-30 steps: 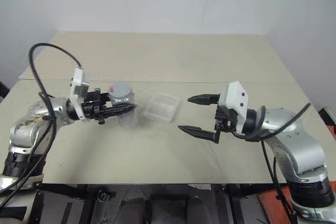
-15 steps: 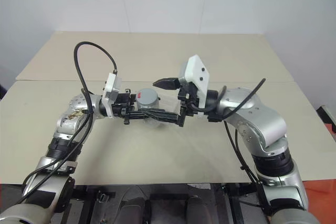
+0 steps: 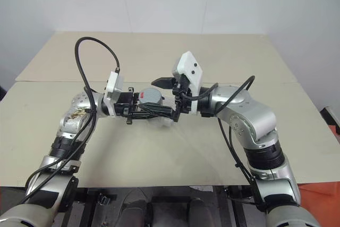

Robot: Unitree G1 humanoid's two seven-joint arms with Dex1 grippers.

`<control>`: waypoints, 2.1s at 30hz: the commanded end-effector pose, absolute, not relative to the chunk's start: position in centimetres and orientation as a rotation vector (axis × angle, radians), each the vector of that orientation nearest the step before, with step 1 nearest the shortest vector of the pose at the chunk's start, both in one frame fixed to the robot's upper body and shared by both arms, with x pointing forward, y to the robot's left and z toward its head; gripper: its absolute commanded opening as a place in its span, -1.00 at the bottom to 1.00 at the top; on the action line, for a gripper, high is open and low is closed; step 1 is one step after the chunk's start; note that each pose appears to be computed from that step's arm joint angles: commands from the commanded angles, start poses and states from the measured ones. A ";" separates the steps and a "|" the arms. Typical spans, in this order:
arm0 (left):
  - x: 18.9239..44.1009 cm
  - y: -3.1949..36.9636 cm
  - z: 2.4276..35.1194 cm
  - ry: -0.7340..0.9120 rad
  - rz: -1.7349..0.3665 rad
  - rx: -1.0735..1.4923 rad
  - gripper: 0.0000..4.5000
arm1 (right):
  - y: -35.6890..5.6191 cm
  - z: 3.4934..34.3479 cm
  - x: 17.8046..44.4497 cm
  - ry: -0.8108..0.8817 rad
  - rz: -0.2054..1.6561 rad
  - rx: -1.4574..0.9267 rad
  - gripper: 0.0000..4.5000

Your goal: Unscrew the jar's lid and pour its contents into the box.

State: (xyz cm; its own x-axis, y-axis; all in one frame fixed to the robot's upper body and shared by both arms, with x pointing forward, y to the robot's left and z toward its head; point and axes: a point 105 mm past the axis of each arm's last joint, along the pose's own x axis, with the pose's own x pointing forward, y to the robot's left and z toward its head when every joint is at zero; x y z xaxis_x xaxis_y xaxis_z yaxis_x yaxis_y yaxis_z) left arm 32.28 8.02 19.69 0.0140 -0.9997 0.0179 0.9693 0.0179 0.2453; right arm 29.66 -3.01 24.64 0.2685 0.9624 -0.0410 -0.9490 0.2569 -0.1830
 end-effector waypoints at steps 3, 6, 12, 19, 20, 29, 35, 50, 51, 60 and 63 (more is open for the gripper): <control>32.2 8.3 21.1 -0.258 -1.547 0.218 -0.07 | -2.7 25.6 29.3 -0.128 1.326 -0.195 0.61; 32.2 8.3 21.3 -0.259 -1.547 0.214 -0.07 | -2.7 25.4 29.4 -0.125 1.329 -0.197 0.21; 32.0 8.1 21.6 -0.268 -1.554 0.201 -0.07 | -2.7 25.0 29.1 -0.131 1.368 -0.212 0.21; 31.0 8.1 21.8 -0.246 -1.642 0.170 -0.07 | -2.8 24.4 28.7 -0.171 1.530 -0.263 0.21; 30.7 8.1 21.9 -0.241 -1.666 0.172 -0.07 | -2.8 24.3 28.7 -0.174 1.560 -0.274 0.21; 28.7 7.9 22.3 -0.228 -1.799 0.188 -0.07 | -2.5 24.2 30.7 -0.139 1.819 -0.286 0.21; 28.4 7.8 22.0 -0.220 -1.804 0.196 -0.07 | -1.6 24.1 31.7 -0.127 1.880 -0.299 0.21; 30.9 10.6 20.6 -0.173 -1.535 0.192 -0.07 | -3.3 25.1 29.3 -0.287 1.500 -0.289 0.99; 31.0 10.6 20.6 -0.172 -1.532 0.189 -0.07 | -3.2 25.2 28.8 -0.288 1.483 -0.275 0.99; 31.3 10.2 20.6 -0.170 -1.526 0.181 -0.07 | -0.9 25.7 28.9 -0.250 1.286 -0.201 0.99; 31.3 10.1 20.7 -0.171 -1.527 0.184 -0.07 | -0.6 25.5 30.1 -0.220 1.216 -0.183 0.99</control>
State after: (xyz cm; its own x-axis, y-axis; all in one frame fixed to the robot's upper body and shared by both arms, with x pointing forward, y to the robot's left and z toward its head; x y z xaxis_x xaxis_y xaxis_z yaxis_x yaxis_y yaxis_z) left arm 31.36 10.26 19.62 0.0445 -0.9989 -0.0117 0.9833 0.0418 0.1771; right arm 29.89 -0.64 24.73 0.3024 0.9517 0.0531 -0.9223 0.3062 -0.2358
